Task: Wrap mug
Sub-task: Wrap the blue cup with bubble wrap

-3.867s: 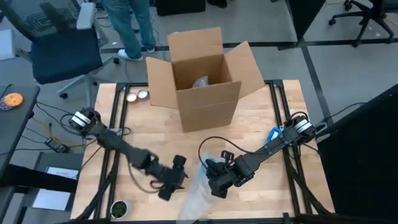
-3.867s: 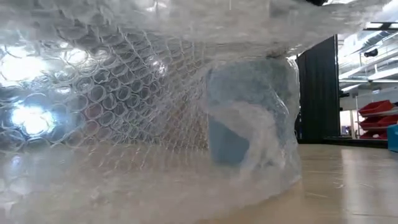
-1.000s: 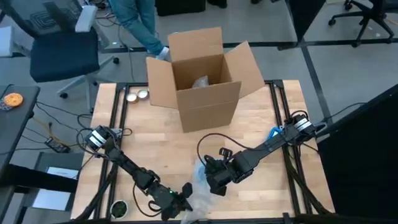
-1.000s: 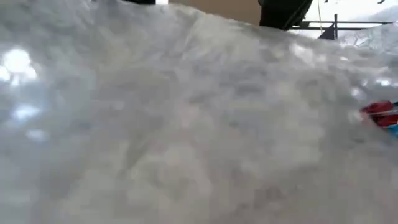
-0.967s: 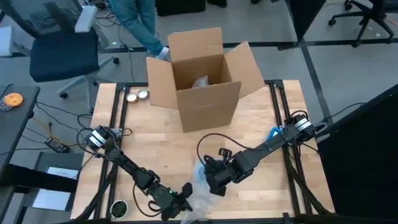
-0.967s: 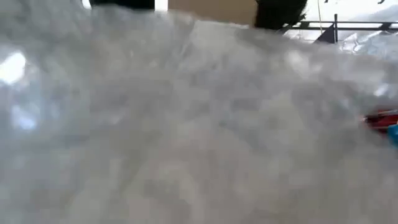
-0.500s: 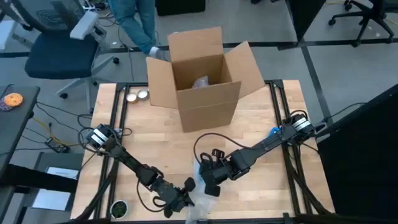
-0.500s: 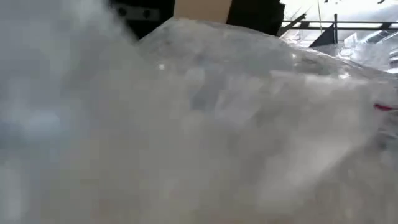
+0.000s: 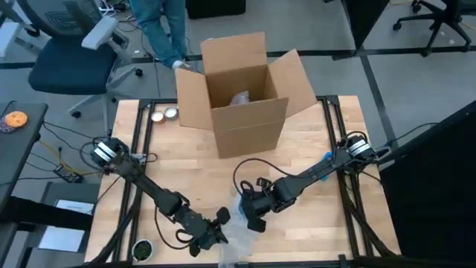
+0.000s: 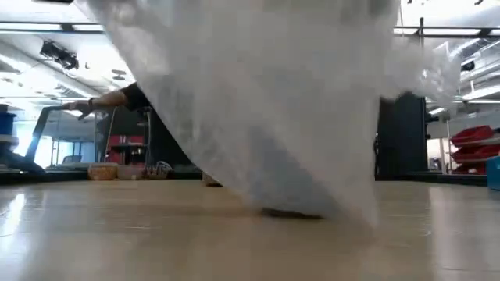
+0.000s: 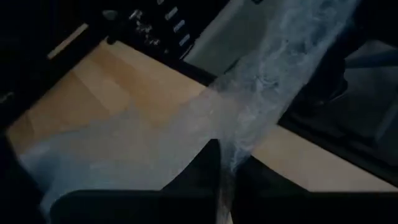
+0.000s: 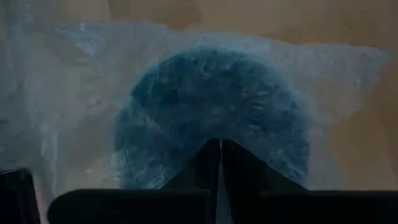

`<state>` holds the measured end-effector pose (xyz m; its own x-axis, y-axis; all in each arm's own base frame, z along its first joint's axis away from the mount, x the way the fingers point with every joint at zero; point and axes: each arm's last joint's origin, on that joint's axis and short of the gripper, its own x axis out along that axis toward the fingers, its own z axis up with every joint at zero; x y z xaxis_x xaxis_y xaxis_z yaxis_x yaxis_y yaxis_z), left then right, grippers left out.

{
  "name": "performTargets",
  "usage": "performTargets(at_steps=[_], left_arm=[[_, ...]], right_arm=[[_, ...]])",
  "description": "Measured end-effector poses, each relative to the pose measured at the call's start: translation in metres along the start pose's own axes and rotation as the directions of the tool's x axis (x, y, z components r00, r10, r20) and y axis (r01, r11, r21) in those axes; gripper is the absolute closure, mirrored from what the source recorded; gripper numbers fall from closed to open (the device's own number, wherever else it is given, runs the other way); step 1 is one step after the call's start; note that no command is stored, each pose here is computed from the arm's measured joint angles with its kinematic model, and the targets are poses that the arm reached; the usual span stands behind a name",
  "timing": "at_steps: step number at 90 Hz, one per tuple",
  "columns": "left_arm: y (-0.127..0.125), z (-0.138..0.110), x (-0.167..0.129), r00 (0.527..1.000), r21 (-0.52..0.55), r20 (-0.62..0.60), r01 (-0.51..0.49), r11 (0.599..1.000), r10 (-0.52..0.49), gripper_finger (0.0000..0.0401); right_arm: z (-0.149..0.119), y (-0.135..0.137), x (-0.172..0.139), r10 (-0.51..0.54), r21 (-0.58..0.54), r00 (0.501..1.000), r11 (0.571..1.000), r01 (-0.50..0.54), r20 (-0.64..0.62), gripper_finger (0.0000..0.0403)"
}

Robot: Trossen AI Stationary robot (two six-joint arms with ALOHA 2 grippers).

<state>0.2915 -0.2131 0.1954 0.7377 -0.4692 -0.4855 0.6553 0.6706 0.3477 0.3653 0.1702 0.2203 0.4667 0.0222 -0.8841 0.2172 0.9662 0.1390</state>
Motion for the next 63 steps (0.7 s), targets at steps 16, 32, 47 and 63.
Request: performTargets(at_steps=[16, 32, 47, 63], left_arm=[[0.013, -0.003, -0.002, 0.999, -0.103, 0.018, 0.029, 0.994, -0.027, 0.0401], [0.03, -0.005, -0.002, 0.998, -0.217, 0.053, -0.007, 0.976, 0.019, 0.0401], [0.044, -0.009, -0.003, 0.997, -0.326, 0.056, -0.033, 0.945, 0.054, 0.0401], [0.054, -0.014, -0.003, 0.996, -0.39, 0.042, -0.058, 0.919, 0.081, 0.0401]], right_arm=[[0.002, 0.003, 0.0, 0.04, -0.003, 0.999, 0.999, -0.04, 0.013, 0.0403], [0.002, 0.003, 0.0, 0.045, -0.003, 0.999, 0.999, -0.045, 0.008, 0.0403], [0.002, 0.003, 0.0, 0.045, -0.004, 0.999, 0.999, -0.045, 0.008, 0.0403], [0.0, 0.005, -0.001, 0.039, -0.012, 0.999, 0.999, -0.039, 0.004, 0.0403]])
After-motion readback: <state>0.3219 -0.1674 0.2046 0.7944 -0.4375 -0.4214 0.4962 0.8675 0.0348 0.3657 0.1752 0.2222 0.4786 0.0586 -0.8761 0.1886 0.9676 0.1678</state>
